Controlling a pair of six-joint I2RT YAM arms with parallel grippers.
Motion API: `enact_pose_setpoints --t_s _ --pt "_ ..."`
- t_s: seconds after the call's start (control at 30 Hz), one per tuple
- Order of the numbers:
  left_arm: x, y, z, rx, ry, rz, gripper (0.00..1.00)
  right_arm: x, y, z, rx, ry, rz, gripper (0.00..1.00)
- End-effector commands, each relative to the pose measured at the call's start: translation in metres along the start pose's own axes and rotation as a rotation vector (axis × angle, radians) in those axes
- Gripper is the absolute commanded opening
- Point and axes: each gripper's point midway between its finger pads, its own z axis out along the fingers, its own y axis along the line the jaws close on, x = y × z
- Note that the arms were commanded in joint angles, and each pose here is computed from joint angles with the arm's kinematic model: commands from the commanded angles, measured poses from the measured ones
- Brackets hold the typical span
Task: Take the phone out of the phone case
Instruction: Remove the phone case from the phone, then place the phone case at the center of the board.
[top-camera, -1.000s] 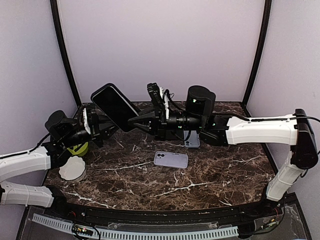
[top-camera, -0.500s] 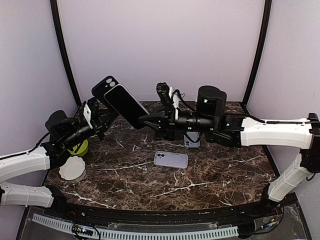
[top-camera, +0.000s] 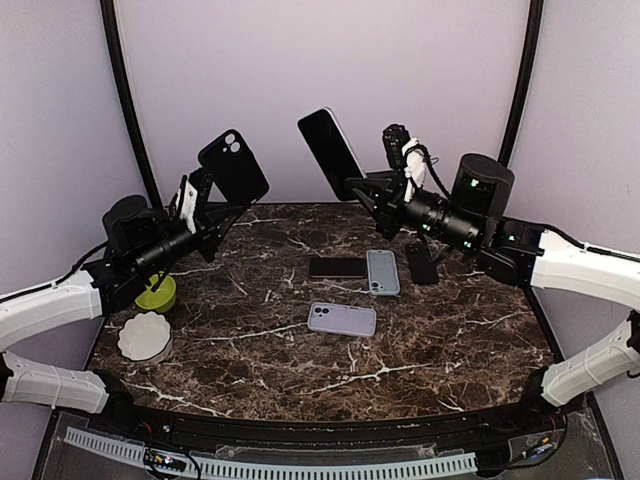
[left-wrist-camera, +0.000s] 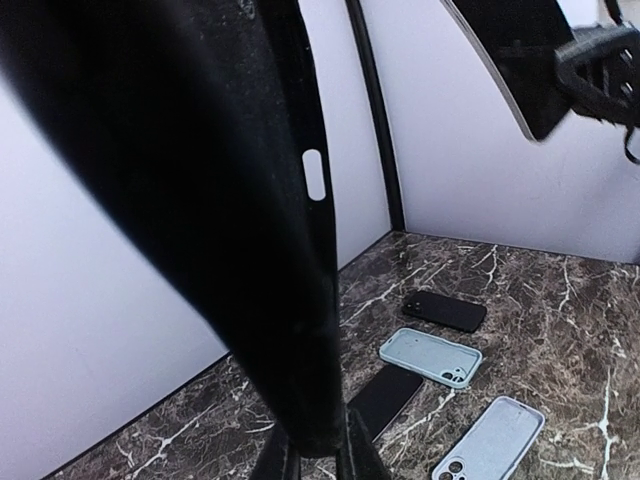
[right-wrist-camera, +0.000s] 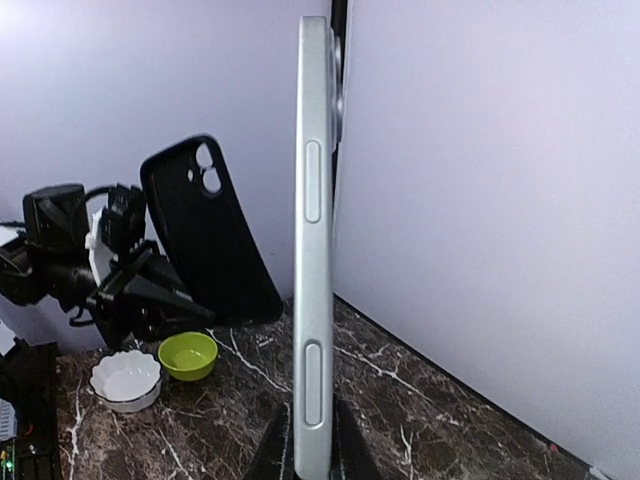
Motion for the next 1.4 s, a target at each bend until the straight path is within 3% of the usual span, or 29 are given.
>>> enact_pose_setpoints --t_s 0.0,0.33,0.47,0.53,0.67,0.97,1.2,1.37 --pt "0.000 0.027 0.015 -0.108 0.142 -0.120 0.00 0.018 -0.025 0.002 0.129 0.075 0.009 0.00" --pt "0.028 0.016 0.043 0.031 0.425 -0.375 0.00 0.051 -0.041 0.002 0.214 0.198 0.016 0.00" --pt "0.047 -0.001 0.054 0.163 0.569 -0.568 0.00 0.068 -0.049 0.000 0.258 0.257 0.022 0.00" --pt "0.076 -0.012 0.057 0.213 0.689 -0.689 0.00 0.080 -0.056 -0.004 0.295 0.302 0.028 0.00" --pt "0.111 -0.023 0.060 0.260 0.814 -0.840 0.00 0.111 -0.083 -0.027 0.446 0.392 0.124 0.00" --pt "0.165 -0.040 0.062 0.258 0.897 -1.048 0.00 0.186 -0.091 -0.090 0.559 0.512 0.466 0.00" --pt "0.209 -0.053 0.061 0.286 1.009 -1.116 0.00 0.215 -0.080 -0.115 0.570 0.571 0.568 0.00" --pt "0.228 -0.060 0.057 0.315 1.069 -1.153 0.06 0.232 -0.071 -0.127 0.561 0.604 0.625 0.00"
